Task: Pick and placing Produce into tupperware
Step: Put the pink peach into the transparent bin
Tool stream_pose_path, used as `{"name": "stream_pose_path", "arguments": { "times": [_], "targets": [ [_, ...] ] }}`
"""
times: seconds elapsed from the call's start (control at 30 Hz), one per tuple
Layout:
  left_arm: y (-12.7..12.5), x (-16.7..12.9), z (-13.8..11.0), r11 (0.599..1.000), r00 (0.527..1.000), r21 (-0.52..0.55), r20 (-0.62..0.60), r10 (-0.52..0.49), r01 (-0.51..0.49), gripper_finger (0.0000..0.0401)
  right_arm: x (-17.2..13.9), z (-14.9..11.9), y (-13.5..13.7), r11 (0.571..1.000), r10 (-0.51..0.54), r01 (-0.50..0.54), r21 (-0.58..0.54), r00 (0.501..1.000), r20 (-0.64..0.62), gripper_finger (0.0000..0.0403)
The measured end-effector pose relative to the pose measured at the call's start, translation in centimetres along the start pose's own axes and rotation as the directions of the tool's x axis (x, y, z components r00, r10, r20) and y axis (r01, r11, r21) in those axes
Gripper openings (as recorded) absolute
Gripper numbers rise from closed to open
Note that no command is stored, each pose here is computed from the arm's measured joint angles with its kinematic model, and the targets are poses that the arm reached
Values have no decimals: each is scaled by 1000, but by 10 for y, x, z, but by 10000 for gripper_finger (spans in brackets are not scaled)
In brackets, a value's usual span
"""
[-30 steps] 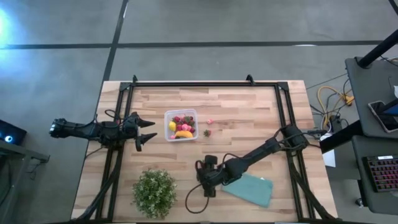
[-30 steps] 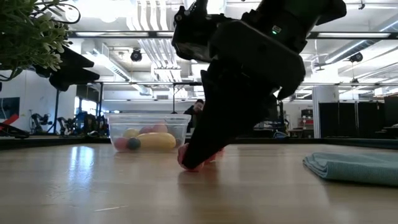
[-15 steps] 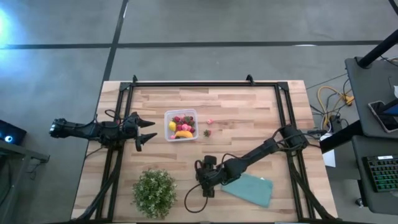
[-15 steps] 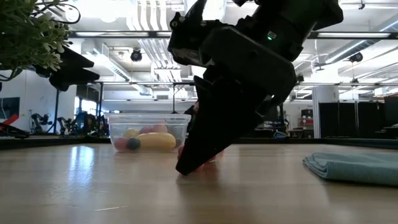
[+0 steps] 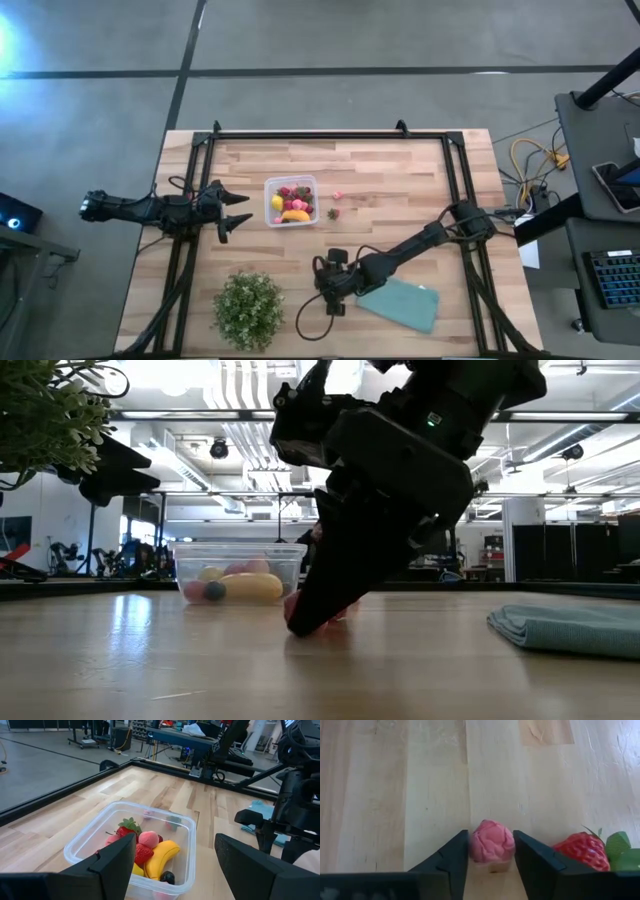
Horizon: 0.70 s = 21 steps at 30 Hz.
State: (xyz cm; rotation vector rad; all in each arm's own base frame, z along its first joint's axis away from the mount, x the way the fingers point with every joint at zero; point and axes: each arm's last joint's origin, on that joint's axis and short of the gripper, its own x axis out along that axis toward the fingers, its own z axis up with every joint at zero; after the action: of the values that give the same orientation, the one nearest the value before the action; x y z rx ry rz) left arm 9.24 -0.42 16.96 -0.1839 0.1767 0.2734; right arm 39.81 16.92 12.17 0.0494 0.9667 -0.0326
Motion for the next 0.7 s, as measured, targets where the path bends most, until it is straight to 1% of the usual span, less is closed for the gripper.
{"name": "stream_pose_path", "arguments": {
  "times": [0.13,0.23,0.3,0.4,0.47,0.57,0.7],
  "targets": [
    [0,0,0,1000,1000,0,0,0,0,258,-5,1,-1,1000,-1,1,-2,1000,-9,128],
    [0,0,0,1000,1000,0,0,0,0,258,-16,7,-3,1000,-13,13,-4,999,-32,117],
    [0,0,0,1000,1000,0,0,-1,1,258,-27,18,-4,1000,-18,18,1,999,-34,112],
    [0,0,0,1000,1000,-1,1,0,0,258,-47,40,-13,999,-27,27,29,1000,15,106],
    [0,0,0,1000,1000,0,1,-1,1,258,-59,58,-24,998,-46,42,52,996,75,105],
    [0,0,0,1000,1000,1,-1,0,0,258,-72,80,-51,994,-92,83,76,988,124,105],
    [0,0,0,1000,1000,1,-2,0,0,258,-75,95,-105,976,-174,155,154,978,118,105]
  ]
}}
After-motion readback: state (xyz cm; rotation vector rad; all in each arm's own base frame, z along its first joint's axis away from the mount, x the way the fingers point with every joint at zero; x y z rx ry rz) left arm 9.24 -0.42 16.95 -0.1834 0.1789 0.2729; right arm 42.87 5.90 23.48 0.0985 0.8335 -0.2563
